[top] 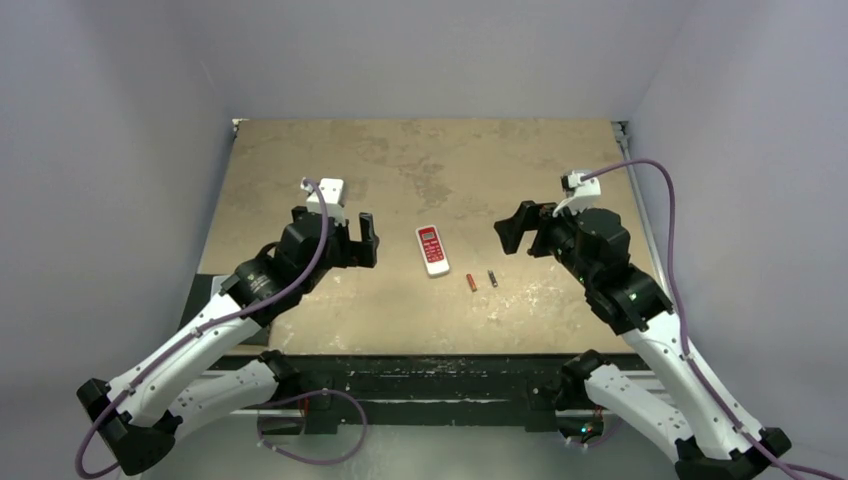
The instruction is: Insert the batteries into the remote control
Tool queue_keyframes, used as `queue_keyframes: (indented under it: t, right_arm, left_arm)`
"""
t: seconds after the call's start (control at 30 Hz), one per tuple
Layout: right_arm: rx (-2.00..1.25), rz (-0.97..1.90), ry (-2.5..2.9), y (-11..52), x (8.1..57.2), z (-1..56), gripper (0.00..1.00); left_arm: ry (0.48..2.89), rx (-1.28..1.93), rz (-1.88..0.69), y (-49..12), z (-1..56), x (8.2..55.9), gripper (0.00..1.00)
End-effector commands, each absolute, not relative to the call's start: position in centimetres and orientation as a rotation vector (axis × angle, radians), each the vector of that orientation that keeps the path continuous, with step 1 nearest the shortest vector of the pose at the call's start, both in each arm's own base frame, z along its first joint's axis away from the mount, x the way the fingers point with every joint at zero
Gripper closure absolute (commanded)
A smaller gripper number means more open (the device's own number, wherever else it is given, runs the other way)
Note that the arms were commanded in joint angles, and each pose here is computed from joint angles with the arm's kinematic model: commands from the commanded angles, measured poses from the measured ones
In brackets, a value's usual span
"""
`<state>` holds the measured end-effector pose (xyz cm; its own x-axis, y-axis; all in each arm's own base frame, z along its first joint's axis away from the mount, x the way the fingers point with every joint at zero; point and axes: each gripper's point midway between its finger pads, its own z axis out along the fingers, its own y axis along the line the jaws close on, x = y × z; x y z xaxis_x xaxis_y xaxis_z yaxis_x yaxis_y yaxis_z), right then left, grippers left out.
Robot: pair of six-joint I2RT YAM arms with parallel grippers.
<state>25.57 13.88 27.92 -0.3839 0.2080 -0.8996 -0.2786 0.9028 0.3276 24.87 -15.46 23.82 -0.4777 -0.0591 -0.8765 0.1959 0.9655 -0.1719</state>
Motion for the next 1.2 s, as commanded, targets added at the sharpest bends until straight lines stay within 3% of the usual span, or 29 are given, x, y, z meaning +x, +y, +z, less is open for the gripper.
queue_keyframes:
  t: [0.0, 1.17]
  right_arm:
    - [-0.068, 0.527, 1.873, 14.0, 25.4, 29.6, 0.01]
    - [-0.223, 0.554, 2.154, 24.1, 28.9, 21.3, 0.01]
  left_arm:
    - [2.033, 0.073, -0.295, -15.1, 24.0, 24.8, 0.01]
    - [2.042, 0.009, -0.259, -13.9, 24.0, 24.5, 0.01]
